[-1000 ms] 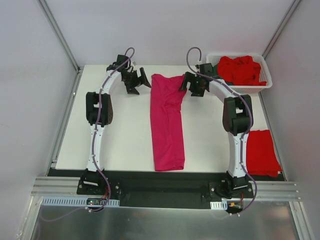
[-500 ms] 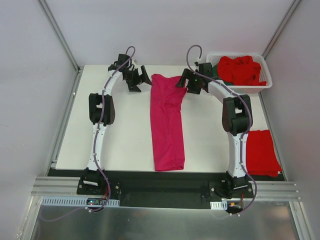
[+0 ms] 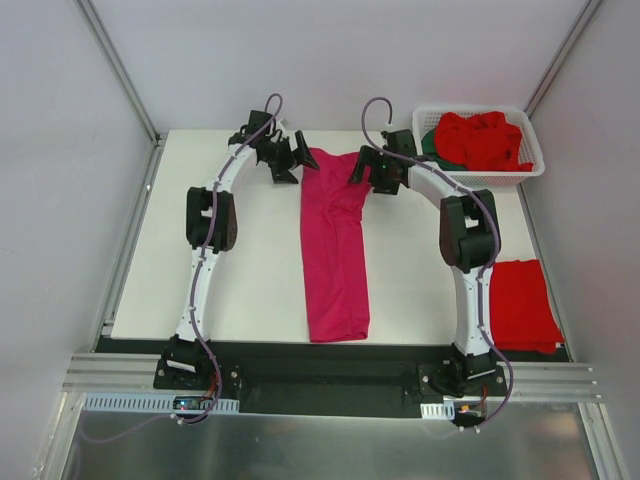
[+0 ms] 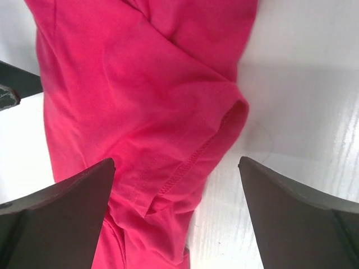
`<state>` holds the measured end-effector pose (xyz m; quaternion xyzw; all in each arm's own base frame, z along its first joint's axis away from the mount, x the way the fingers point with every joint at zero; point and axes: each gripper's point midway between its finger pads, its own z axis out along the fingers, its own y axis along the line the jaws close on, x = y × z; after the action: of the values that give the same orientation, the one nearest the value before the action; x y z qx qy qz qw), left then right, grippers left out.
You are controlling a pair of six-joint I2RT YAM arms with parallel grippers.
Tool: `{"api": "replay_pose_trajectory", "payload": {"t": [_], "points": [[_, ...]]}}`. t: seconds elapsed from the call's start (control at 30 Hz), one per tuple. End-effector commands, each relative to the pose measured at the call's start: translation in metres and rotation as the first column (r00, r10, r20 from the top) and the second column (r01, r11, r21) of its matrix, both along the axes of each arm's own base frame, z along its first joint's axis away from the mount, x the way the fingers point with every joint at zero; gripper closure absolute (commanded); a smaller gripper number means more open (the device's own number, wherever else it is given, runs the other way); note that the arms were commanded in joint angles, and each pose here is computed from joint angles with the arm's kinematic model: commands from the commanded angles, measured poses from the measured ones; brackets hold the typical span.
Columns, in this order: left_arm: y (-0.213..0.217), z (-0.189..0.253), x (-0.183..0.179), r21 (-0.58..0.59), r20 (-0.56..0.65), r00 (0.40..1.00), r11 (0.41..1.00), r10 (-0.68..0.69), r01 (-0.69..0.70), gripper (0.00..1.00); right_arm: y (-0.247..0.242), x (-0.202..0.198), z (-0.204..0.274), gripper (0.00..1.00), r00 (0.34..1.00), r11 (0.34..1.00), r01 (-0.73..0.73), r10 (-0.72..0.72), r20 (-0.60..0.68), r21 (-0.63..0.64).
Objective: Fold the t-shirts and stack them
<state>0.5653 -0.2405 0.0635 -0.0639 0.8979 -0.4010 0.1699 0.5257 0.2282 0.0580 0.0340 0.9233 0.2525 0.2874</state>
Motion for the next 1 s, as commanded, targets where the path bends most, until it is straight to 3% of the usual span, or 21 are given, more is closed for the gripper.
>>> {"api": "replay_pose_trajectory", "payload": {"t": [0.0,0.37,0.77,0.97], "points": [[-0.013,-0.008,-0.006,-0.035,-0.028,0.999,0.999,-0.017,0.016,0.01,-0.009,0.001,0.014,0.03,0.999,0.999,0.012,-0.011,0.034,-0.047],[-0.013,-0.008,-0.011,-0.026,-0.013,1.000,0.999,-0.025,0.025,0.03,0.016,0.013,0.012,0.10,0.991,0.995,-0.053,0.042,0.128,0.082],[-0.014,-0.008,-0.018,-0.022,0.006,0.999,0.999,-0.046,0.046,0.05,-0.011,0.026,0.020,0.13,0.973,0.994,0.085,-0.068,0.221,-0.068],[-0.019,-0.006,-0.020,-0.028,0.033,0.998,0.998,-0.054,0.055,0.05,-0.009,0.039,0.035,0.13,0.931,0.993,0.098,-0.070,0.359,-0.061]]}}
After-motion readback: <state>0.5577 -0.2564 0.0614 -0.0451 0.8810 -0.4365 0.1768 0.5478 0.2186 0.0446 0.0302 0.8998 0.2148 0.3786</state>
